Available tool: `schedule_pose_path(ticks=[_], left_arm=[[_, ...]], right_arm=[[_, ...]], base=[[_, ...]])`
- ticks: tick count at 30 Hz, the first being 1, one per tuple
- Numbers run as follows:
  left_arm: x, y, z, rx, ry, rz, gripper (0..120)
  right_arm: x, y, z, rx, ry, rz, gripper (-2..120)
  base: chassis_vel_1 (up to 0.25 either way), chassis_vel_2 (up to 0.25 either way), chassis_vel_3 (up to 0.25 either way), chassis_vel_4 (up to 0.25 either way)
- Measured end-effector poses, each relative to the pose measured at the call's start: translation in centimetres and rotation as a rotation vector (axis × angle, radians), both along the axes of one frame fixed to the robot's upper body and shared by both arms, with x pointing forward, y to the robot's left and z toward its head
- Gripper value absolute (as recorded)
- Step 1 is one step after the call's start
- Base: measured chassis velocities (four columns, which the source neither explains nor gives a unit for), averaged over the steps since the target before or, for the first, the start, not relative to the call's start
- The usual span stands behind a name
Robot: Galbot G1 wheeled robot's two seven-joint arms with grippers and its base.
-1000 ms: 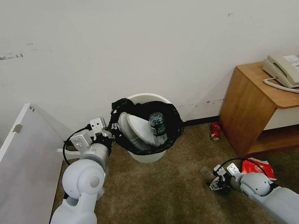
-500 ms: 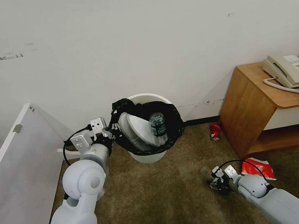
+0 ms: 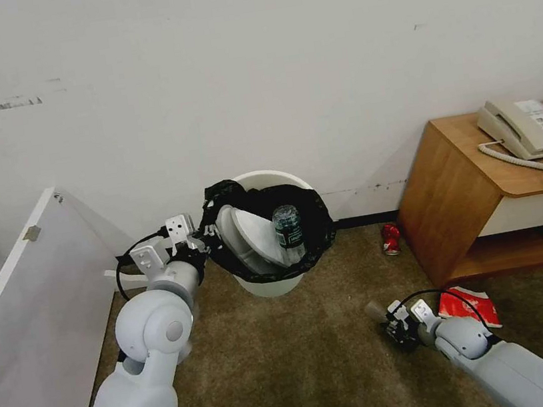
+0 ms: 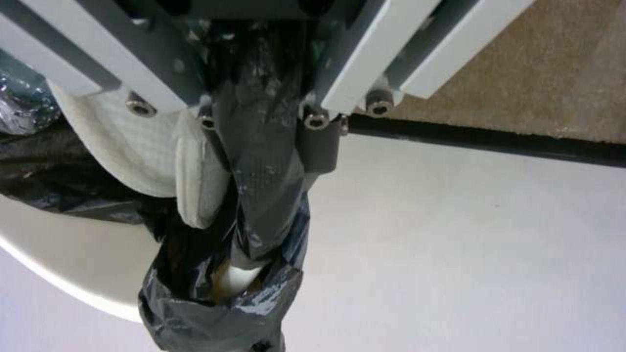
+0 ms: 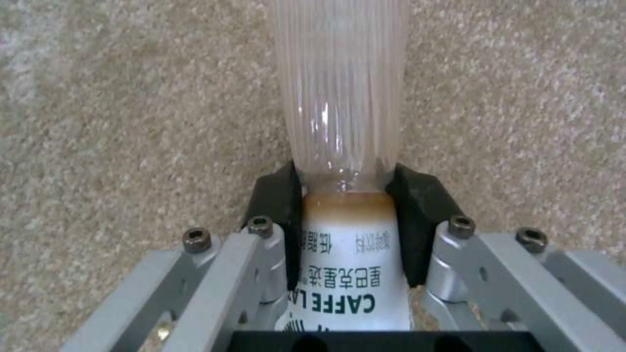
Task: Pick up the trash bin, then pick up the garbage from the floor and place it into the trash bin.
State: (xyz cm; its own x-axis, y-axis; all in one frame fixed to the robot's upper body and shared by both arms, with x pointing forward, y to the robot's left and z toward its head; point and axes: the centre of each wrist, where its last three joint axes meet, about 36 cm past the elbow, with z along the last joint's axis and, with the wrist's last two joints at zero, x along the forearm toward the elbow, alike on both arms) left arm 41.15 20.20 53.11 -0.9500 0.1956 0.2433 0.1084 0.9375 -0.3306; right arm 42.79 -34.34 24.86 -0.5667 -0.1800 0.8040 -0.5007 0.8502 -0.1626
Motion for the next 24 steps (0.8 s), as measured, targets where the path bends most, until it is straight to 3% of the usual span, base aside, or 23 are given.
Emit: schedule_pose_path(ticks=[14,24], left_arm=[[0.0,0.0,0.0,-0.003,-0.001,0.001,5],[0.0,-0.2,-0.1,-0.006,0.005,-0.001,5]], right_arm=[[0.3,-2.5,5.2,0.031,-0.166,-0.032,26],[0.8,-2.7,12.2,0.104,-0.356,-0.047,26]], base=[[0.0,0.0,0.0,0.0],[0.0,0.0,0.0,0.0]])
